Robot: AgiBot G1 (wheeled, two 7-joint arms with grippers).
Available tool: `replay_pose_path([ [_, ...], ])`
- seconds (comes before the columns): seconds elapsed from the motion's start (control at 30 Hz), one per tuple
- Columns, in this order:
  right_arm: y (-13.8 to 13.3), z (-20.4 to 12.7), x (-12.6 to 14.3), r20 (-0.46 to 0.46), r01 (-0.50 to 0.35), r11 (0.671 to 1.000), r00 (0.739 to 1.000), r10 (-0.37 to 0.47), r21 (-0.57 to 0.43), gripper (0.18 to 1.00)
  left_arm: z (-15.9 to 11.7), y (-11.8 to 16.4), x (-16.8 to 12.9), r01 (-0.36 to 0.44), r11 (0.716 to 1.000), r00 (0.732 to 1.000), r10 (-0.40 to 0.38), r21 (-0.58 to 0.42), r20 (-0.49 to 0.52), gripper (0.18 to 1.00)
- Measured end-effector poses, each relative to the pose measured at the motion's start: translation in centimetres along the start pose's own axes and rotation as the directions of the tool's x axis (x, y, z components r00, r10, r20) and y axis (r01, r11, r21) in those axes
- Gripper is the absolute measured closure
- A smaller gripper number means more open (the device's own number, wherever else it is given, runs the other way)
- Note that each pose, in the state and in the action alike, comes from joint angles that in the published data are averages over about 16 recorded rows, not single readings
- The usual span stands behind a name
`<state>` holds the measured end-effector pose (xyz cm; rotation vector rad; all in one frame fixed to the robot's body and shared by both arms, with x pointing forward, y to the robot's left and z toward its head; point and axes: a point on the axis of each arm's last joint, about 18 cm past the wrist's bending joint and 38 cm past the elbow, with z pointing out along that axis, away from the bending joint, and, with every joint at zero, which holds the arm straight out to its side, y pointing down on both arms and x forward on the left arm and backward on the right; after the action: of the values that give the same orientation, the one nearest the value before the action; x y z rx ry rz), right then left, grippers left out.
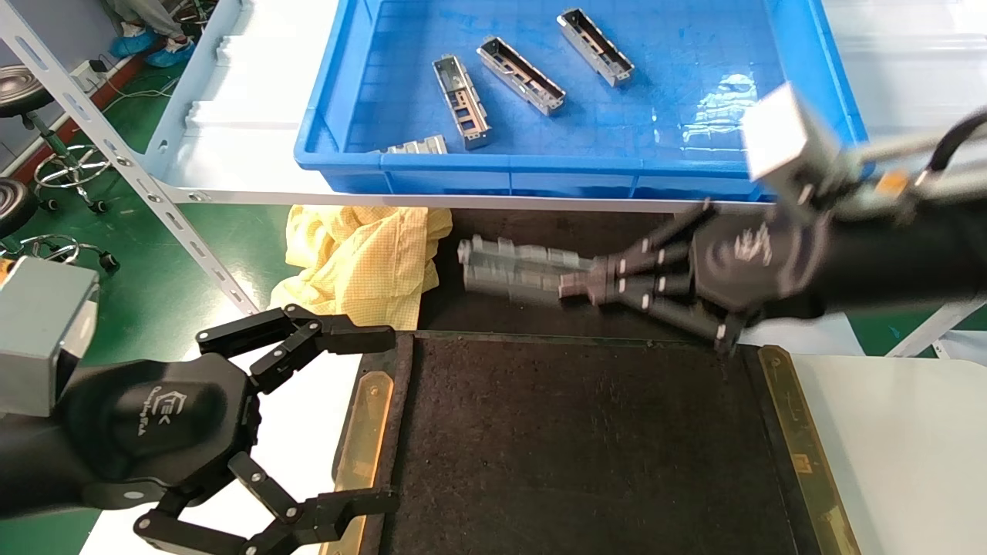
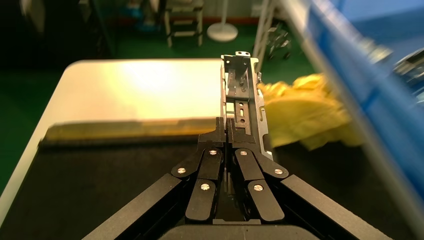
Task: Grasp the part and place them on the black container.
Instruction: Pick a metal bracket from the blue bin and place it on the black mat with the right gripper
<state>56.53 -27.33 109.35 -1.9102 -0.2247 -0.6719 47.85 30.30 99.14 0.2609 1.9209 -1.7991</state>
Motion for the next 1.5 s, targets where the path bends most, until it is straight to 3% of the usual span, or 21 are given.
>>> replay_pose_path([
  [0.47,7.9,7.4,-0.5,0.102,0.038,0.994,0.994,-0.027,-0.107,0.986,0.0,0.0,0.0,0.000,1.000,1.000,0.000,0.000,0.000,0.184],
  [0.8,12.1,13.3,0.8,0.044,0.078,0.982,0.996,-0.071,-0.173,0.987,0.0,0.0,0.0,0.000,1.000,1.000,0.000,0.000,0.000,0.184],
  [1.1,14.1,17.3,1.3,-0.019,0.094,0.976,0.995,-0.100,-0.197,0.987,0.0,0.0,0.0,0.000,1.000,1.000,0.000,0.000,0.000,0.184],
  [1.5,14.9,20.0,0.2,-0.018,0.104,0.981,0.994,-0.109,-0.166,0.987,0.0,0.0,0.0,0.000,1.000,1.000,0.000,0.000,0.000,0.184],
])
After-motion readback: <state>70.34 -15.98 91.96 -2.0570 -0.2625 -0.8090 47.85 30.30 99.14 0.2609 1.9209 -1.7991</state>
